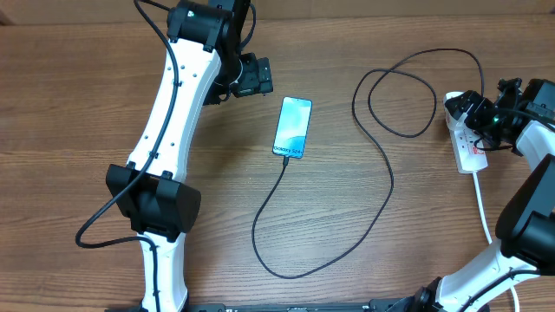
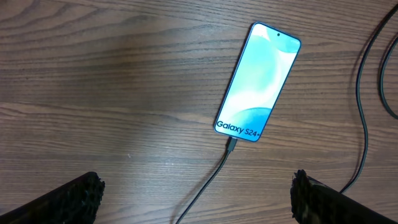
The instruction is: Plug charger to phone and switch on socket
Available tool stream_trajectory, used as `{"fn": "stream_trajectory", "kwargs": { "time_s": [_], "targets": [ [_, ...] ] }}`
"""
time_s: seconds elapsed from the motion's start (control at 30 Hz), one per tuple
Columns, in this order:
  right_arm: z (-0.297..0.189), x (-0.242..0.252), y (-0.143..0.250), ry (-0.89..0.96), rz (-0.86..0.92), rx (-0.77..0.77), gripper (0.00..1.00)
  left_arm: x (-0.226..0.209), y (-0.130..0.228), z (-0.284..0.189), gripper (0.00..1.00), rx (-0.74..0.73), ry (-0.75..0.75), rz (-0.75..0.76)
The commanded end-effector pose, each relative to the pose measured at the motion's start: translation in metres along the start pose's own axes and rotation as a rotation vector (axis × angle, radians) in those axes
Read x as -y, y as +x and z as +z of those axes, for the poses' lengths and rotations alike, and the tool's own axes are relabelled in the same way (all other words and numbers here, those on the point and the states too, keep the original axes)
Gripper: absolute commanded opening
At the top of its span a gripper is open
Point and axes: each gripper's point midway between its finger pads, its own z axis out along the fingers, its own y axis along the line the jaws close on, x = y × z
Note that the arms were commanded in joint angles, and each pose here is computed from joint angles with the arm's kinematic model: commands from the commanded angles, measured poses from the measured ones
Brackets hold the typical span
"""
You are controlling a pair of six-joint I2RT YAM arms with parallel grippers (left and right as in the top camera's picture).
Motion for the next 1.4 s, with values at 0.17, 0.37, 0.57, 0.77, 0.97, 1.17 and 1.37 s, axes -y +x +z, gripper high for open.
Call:
{"fn": "stream_trajectory", "kwargs": {
  "time_s": [0.17, 0.37, 0.57, 0.77, 0.97, 1.17, 1.37],
  "targets": [
    [0.021, -0.008, 0.027, -0.041, 0.054, -0.094, 1.0, 0.0, 0.0, 0.005, 1.0, -0.004, -0.017, 0.024],
    [0.021, -0.006, 0.027, -0.03, 0.058, -0.095, 1.0, 0.0, 0.0, 0.005, 1.0, -0.004, -0.017, 0.024],
    [0.02, -0.006, 0.023, -0.03, 0.047, -0.083, 1.0, 0.0, 0.0, 0.005, 1.0, -0.004, -0.017, 0.024],
    [0.011, 0.003, 0.013, -0.007, 0.047, -0.071, 1.0, 0.0, 0.0, 0.005, 1.0, -0.004, -0.017, 0.024],
    [-0.002, 0.002, 0.004, -0.005, 0.044, -0.045, 1.0, 0.0, 0.0, 0.005, 1.0, -0.004, -0.017, 0.024],
    [-0.008, -0.001, -0.001, -0.008, 0.013, -0.029, 1.0, 0.0, 0.0, 0.005, 1.0, -0.004, -0.017, 0.024],
    [-0.012, -0.004, -0.006, -0.01, 0.005, -0.014, 1.0, 0.0, 0.0, 0.005, 1.0, -0.004, -0.017, 0.024]
  ]
}}
